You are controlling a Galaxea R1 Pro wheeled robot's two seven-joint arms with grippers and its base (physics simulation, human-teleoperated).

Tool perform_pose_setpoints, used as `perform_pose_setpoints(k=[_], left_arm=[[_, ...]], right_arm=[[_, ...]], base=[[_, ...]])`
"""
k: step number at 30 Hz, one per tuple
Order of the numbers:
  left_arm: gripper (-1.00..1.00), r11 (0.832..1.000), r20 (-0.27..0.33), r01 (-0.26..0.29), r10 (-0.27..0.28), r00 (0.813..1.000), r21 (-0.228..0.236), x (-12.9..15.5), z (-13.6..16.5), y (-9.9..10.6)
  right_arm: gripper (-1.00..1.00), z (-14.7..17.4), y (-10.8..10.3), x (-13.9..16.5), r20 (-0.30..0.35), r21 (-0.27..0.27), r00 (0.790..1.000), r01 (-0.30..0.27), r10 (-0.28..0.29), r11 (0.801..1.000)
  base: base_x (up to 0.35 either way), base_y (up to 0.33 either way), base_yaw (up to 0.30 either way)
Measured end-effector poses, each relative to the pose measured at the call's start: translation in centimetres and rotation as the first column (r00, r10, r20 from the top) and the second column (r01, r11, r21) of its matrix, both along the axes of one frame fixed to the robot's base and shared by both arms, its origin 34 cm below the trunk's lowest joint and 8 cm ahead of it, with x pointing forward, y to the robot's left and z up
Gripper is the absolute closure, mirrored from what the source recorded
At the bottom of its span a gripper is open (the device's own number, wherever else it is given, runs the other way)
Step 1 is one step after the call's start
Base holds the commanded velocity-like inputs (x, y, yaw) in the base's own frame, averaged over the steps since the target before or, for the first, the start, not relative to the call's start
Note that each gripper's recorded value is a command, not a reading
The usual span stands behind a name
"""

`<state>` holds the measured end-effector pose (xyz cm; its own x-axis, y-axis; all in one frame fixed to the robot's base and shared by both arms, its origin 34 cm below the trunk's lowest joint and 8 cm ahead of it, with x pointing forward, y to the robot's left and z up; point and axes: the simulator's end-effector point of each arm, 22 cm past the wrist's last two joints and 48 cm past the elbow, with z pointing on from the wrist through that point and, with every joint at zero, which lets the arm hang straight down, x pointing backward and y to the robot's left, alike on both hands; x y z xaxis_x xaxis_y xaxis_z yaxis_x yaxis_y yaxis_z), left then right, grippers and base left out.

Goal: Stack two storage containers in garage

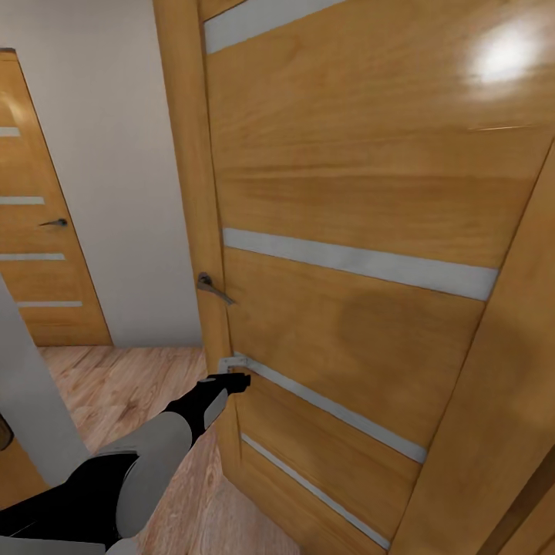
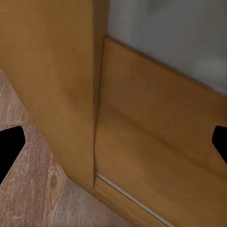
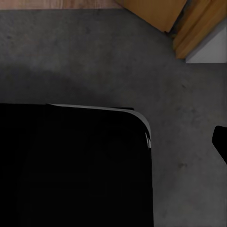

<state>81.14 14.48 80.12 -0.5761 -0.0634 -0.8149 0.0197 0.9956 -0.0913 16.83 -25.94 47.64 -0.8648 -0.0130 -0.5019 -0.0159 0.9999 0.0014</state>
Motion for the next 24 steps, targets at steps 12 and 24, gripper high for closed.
perform_pose_setpoints(k=[12, 24], left_arm=[[-1.00, 1.000, 0.002, 0.001, -0.001, 1.000, -0.004, -0.04, 0.00, -0.11], [-1.00, 1.000, 0.002, 0.001, -0.001, 1.000, -0.003, -0.05, -0.01, -0.10]], right_arm=[[-1.00, 0.01, 0.02, 0.00, 0.001, 0.000, 1.000, -0.001, 0.001, 1.000], [-1.00, 0.02, 0.02, 0.04, 0.001, 0.000, 1.000, -0.001, 0.001, 1.000]], base=[[0.098, 0.000, 0.000], [0.105, 0.000, 0.000]])
